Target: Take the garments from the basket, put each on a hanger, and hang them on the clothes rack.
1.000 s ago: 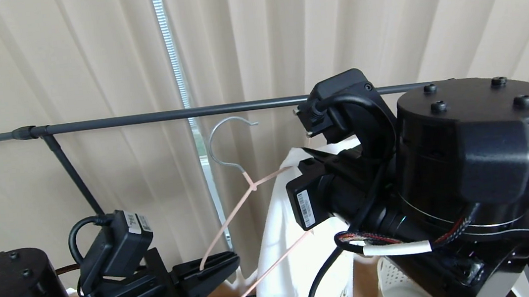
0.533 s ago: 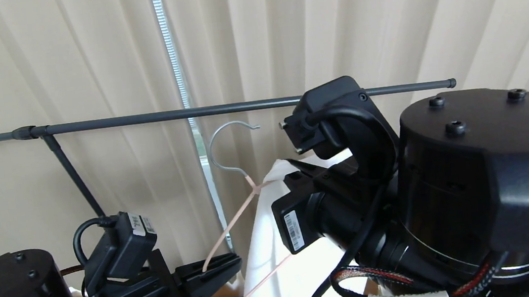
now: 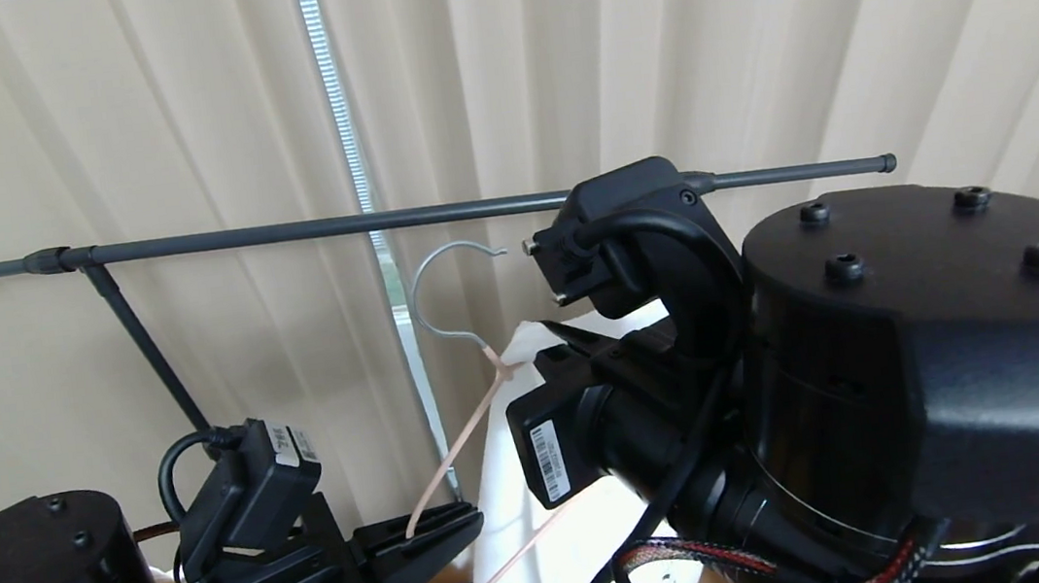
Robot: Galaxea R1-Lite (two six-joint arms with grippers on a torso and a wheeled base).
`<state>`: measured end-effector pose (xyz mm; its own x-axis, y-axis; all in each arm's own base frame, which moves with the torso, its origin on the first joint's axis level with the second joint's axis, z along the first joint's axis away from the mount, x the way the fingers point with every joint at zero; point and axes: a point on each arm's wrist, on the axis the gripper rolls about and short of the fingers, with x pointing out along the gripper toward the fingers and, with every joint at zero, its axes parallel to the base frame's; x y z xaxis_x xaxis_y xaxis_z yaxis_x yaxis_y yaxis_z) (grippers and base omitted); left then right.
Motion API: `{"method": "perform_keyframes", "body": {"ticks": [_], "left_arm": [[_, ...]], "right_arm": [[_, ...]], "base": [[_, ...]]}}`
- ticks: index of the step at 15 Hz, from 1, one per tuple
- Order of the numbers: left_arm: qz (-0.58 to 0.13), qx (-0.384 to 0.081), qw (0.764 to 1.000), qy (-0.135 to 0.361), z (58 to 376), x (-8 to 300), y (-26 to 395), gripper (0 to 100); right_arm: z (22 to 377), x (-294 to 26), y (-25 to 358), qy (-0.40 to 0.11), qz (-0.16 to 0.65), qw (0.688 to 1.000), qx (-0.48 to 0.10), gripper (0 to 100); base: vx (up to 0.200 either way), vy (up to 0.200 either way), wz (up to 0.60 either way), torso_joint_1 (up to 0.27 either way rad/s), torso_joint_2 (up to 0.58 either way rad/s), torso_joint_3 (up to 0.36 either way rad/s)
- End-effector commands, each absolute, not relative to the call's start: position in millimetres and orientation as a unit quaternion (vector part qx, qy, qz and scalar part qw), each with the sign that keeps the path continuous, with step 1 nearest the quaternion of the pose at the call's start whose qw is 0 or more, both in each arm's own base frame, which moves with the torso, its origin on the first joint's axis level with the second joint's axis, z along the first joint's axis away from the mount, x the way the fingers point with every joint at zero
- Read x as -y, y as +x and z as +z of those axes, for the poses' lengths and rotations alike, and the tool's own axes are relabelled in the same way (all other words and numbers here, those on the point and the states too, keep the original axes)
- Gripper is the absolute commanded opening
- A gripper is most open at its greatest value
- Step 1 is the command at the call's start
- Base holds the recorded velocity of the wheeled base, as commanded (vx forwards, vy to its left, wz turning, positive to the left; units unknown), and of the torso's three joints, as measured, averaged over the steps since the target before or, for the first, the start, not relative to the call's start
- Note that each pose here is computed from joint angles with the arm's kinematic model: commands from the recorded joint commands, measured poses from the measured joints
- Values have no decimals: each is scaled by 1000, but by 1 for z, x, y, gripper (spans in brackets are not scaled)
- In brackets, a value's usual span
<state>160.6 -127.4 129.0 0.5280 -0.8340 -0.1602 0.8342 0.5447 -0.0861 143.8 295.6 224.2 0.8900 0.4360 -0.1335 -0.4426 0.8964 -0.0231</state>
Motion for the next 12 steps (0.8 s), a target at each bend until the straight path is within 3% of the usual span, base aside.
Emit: {"method": "perform_keyframes", "body": {"ticks": [1,5,12], "left_arm": [[-477,-93,874,1,128,127,160,0],[-483,-94,871,1,128,129,158,0],[-483,-86,871,0,129,128,157,0]], "right_arm": [[223,-296,146,-27,221,973,-63,100],[231,-283,166,-16,185,981,-56,100],[231,-283,169,-14,177,983,-54,100]], "base": [[0,0,0,0,0,0],[0,0,0,0,0,0],[0,0,0,0,0,0]]}}
